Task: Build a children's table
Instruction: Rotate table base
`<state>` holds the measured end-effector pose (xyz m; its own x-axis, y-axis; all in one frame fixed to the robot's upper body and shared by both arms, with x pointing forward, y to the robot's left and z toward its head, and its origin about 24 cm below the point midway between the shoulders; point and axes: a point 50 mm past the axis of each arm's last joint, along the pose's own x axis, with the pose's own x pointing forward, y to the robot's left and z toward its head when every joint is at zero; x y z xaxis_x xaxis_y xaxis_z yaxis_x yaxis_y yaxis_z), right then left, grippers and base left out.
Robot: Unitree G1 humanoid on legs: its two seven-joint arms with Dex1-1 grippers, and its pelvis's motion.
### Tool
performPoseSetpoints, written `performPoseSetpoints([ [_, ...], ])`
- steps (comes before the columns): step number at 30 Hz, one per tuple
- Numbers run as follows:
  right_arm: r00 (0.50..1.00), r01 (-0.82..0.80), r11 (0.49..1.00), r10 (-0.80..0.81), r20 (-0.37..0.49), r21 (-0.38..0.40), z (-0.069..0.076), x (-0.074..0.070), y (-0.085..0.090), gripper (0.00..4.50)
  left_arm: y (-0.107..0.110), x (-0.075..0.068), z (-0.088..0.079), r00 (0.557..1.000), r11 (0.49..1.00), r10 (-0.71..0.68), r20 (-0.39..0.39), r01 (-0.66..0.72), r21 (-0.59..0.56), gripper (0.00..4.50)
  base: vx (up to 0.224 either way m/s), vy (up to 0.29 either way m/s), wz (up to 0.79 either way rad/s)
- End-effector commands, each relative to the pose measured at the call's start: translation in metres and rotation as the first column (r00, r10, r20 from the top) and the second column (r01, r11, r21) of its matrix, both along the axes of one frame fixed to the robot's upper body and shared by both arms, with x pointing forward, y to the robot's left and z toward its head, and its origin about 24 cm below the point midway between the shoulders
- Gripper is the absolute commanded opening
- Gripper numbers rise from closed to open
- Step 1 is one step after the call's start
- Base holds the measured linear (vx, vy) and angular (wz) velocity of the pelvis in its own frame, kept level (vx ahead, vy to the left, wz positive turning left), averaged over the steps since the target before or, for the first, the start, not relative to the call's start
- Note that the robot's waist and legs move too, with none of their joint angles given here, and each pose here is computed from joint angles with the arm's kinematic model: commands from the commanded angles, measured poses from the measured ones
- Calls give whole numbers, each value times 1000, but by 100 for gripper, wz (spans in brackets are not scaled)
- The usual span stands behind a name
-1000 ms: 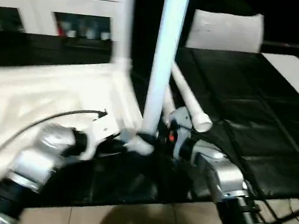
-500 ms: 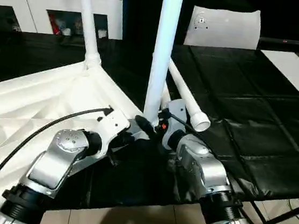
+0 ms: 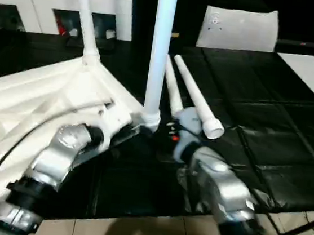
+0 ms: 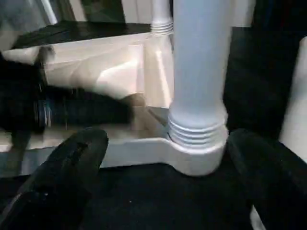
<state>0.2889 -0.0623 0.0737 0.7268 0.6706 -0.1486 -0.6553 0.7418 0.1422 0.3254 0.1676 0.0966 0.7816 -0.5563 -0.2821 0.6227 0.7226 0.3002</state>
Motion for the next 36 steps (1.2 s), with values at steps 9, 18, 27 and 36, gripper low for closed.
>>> performPoseSetpoints([
  [9,997,-58,998,57,-44,-35,-9,-18,5,450,61,-10,25,959,959,282,38,-283,26,98,0,0,0],
  [18,986,-110,989,97,-133,-97,-24,-16,19,450,182,-62,38,741,651,663,108,-642,406,21,0,0,0],
  [27,977,-141,982,117,-180,-126,-32,6,47,450,207,-99,2,683,567,730,-36,-574,591,9,0,0,0],
  [36,965,-192,965,153,-211,-178,-43,21,76,450,189,-113,-18,700,712,658,-278,-457,533,9,0,0,0],
])
